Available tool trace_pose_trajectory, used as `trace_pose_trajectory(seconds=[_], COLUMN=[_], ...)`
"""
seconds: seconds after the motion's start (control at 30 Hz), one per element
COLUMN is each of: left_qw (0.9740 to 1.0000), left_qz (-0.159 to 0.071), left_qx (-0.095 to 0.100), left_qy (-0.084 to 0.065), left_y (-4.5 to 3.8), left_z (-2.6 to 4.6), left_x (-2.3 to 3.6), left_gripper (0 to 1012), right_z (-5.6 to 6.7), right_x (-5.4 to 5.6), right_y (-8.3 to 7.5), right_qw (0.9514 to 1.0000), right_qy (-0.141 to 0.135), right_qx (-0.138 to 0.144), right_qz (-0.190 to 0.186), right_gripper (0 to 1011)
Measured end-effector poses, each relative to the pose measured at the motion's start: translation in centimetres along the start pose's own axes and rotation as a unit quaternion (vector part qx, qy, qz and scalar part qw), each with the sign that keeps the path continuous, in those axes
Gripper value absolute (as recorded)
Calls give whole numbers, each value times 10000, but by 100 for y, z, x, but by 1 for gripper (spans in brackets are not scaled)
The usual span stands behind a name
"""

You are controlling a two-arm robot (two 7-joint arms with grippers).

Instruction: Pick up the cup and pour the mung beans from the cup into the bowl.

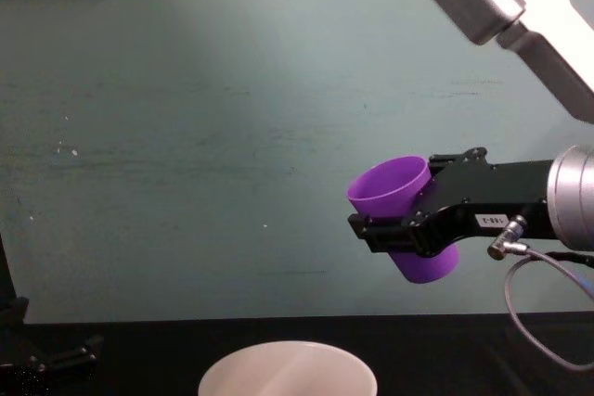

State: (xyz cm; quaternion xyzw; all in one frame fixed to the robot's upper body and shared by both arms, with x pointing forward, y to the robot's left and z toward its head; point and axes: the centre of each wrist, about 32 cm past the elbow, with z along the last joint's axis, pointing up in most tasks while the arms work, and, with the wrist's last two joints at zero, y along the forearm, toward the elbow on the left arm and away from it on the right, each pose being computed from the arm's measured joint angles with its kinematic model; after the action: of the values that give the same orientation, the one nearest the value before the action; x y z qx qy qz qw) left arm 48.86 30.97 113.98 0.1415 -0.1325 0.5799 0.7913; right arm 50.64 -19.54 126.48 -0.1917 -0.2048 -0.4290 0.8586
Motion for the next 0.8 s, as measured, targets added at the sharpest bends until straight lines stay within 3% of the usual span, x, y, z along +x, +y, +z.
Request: trace_pose_trajectory(seconds=[0.17,0.27,0.8], left_qw=[10000,10000,10000], left_qz=[0,0,0], left_qx=[0,0,0], left_qy=[0,0,0], left_y=[0,0,0], left_z=[0,0,0], left_x=[0,0,0], left_gripper=[1000,1000,1000], right_z=[-42,-54,-49], right_x=[32,41,50], right_y=[-7,-13,-19], right_qw=[9994,9991,9992], right_qy=[337,405,391], right_qx=[39,44,27], right_qz=[86,100,92], right_gripper=[729,729,729])
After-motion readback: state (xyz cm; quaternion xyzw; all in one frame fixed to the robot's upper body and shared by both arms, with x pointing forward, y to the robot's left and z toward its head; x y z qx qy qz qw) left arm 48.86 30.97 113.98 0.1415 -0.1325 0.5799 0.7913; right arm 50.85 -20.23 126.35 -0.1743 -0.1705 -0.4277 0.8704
